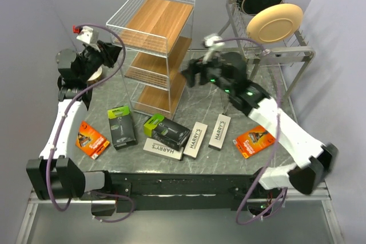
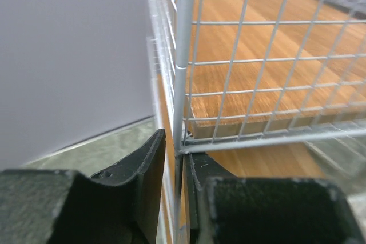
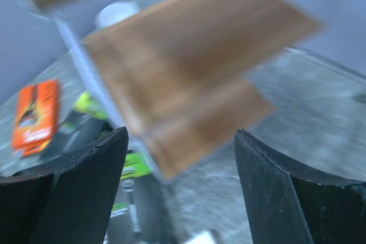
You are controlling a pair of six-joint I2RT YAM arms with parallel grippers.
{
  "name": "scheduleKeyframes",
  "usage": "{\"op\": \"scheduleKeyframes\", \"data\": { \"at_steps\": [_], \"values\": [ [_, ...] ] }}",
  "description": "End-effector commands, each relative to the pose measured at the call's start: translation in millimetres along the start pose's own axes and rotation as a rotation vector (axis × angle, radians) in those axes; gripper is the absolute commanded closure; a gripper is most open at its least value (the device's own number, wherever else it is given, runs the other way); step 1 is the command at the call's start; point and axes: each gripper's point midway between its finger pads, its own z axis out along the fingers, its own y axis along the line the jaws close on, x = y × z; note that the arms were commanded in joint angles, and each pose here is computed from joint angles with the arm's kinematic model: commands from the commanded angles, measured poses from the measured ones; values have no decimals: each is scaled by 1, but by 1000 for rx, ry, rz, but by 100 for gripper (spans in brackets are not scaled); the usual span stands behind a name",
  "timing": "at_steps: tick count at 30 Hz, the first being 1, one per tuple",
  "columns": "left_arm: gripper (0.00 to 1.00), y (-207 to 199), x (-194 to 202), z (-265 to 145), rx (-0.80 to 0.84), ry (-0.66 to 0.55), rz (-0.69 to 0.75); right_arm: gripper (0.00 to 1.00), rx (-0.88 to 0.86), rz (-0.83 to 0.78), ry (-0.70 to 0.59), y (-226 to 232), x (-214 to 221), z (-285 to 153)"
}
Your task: Place and organize the shaving razors onto the shelf
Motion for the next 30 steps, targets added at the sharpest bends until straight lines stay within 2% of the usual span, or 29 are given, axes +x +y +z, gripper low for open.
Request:
{"op": "scheduleKeyframes", "data": {
  "at_steps": [1, 6, 9, 10, 12, 13, 14, 15, 16, 20, 21, 23, 24, 26, 27, 29, 30],
  "values": [
    [76, 44, -37, 19, -133, -95, 172, 18, 161, 3, -101, -44, -20, -17],
    [75, 72, -38, 30, -172, -59, 269, 17, 211, -10, -125, -65, -18, 24],
    [67, 94, -37, 32, -227, -40, 287, 17, 230, 9, -146, -74, -25, 58],
    [61, 102, -33, 35, -246, -26, 280, 17, 236, 13, -125, -79, -14, 77],
    [52, 116, -32, 33, -284, -21, 276, 17, 279, 13, -161, -91, -27, 90],
    [45, 122, -33, 33, -304, -22, 271, 17, 299, 14, -145, -101, -15, 107],
    [41, 125, -33, 32, -315, -26, 257, 17, 311, 22, -174, -105, -29, 113],
    [33, 127, -33, 31, -320, -28, 251, 17, 336, 27, -178, -117, -29, 117],
    [30, 123, -31, 31, -296, -25, 242, 17, 353, 31, -160, -125, -19, 130],
    [20, 106, -22, 23, -255, 5, 158, 17, 394, 33, -197, -151, -36, 144],
    [13, 103, -18, 20, -248, 13, 144, 17, 400, 35, -203, -157, -38, 144],
    [13, 93, -12, 10, -249, 25, 93, 17, 376, 30, -215, -161, -40, 150],
    [13, 92, 4, 4, -258, 58, 61, 17, 360, 25, -221, -161, -41, 152],
    [13, 83, 3, -7, -274, 52, 23, 18, 315, 7, -230, -159, -42, 159],
    [14, 82, 17, -13, -287, 84, -11, 18, 296, -1, -227, -157, -40, 163],
    [16, 75, 19, -21, -300, 90, -65, 23, 227, -18, -204, -148, -31, 175],
    [17, 75, 33, -26, -316, 124, -101, 26, 206, -24, -194, -147, -27, 179]
  ]
}}
